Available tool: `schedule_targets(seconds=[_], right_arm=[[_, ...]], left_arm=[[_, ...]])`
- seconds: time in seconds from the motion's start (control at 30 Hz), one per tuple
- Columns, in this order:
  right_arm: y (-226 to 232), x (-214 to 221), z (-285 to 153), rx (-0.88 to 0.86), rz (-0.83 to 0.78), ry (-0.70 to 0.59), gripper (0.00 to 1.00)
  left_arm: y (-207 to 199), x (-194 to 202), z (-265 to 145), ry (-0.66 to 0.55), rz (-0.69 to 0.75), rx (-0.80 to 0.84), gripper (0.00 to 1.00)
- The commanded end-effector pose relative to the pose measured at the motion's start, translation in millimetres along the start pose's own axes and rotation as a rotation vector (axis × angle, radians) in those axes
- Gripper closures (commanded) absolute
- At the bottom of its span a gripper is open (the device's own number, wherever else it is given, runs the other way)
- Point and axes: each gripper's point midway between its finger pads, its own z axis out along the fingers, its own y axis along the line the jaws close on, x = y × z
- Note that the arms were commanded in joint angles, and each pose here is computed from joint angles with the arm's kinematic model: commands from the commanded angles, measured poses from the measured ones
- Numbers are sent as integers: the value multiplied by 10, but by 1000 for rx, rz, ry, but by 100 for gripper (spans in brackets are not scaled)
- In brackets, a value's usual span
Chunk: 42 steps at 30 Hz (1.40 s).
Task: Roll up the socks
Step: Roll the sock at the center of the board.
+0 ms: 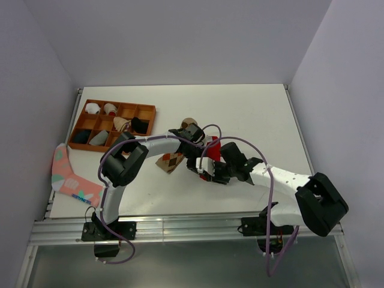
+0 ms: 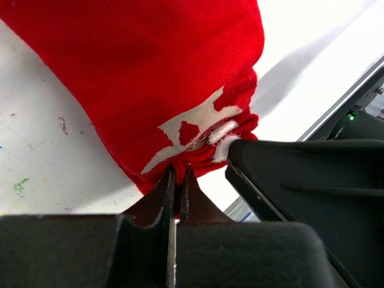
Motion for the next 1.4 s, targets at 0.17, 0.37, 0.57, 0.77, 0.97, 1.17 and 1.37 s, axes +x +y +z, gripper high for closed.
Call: schedule_targets(seconds=[0.17,0.37,0.57,0.77,0.97,1.17,1.37], right_arm=[[-101,4,44,16,-40,34,54],[-86,67,84,-9,-47,67,51],[-56,113,125,-29,-39,81,57],[-52,86,135,-29,-11,70,75],[63,27,101,-108,41,57,87],[199,3,14,-205,122,31,91],[249,67,-62,-268,196,24,91]], left_arm=[[256,134,87,64,5,-84,100],[227,144,91,79,18,-65,100],[192,136,95,92,12,-29,100],[162,138,93,97,-1,-8,100],[164,87,53,31,-55,-13,87],[53,-127,-113,-165,-105,11,80],[-18,-302,-330,-376,-140,44,76]])
